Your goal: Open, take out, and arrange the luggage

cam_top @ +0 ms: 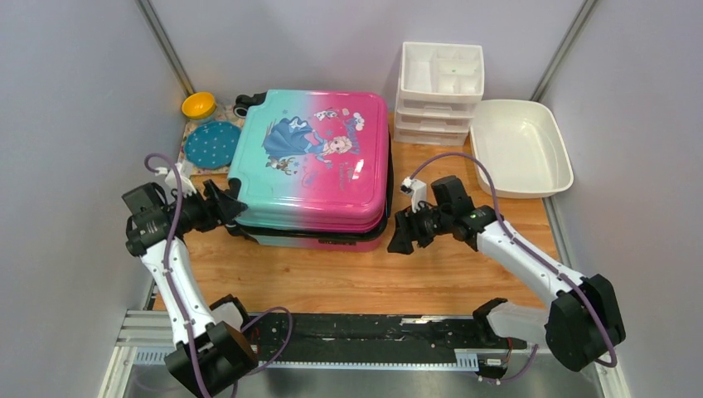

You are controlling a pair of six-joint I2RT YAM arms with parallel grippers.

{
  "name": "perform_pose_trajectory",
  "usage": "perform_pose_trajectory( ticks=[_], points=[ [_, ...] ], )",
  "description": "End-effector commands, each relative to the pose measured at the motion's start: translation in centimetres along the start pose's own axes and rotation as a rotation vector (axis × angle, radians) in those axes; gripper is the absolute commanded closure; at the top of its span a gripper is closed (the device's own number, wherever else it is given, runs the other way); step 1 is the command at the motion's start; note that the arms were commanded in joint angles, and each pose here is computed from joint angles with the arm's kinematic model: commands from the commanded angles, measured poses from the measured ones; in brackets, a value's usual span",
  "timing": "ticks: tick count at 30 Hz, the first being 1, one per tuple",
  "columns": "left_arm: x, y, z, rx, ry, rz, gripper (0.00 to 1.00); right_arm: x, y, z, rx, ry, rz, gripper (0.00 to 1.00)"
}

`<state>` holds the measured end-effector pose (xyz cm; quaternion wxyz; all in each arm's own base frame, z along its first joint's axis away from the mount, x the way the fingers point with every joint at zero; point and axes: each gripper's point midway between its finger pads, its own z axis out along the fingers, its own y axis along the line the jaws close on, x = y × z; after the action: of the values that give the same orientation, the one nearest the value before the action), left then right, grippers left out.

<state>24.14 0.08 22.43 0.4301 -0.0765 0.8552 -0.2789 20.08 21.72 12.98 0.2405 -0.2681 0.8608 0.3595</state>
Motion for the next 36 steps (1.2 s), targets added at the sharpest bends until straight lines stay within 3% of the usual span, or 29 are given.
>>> perform_pose_trajectory(
  ticks=[1,4,13,24,36],
  points=[
    [3.4,-1.6,0.4,0.08,0.009,-0.184,0.17,-1.2,-0.7,2.4,0.032,-0.065,-0.034,0.29],
    [4.3,-0.7,1.5,0.083,-0.007,-0.243,0.18,-3.0,-1.5,3.7,0.051,-0.114,-0.032,0.29],
    [0.4,1.9,3.6,0.084,-0.112,-0.256,0.18,-8.6,-3.3,7.3,0.071,-0.175,-0.022,0.32],
    [-3.5,3.6,6.0,0.091,-0.192,-0.206,0.18,-15.2,-6.6,7.5,0.149,-0.272,-0.015,0.34],
    [-8.8,3.2,7.3,0.155,-0.267,-0.198,0.15,-19.0,-8.5,8.3,0.171,-0.315,-0.037,0.34]
  ],
)
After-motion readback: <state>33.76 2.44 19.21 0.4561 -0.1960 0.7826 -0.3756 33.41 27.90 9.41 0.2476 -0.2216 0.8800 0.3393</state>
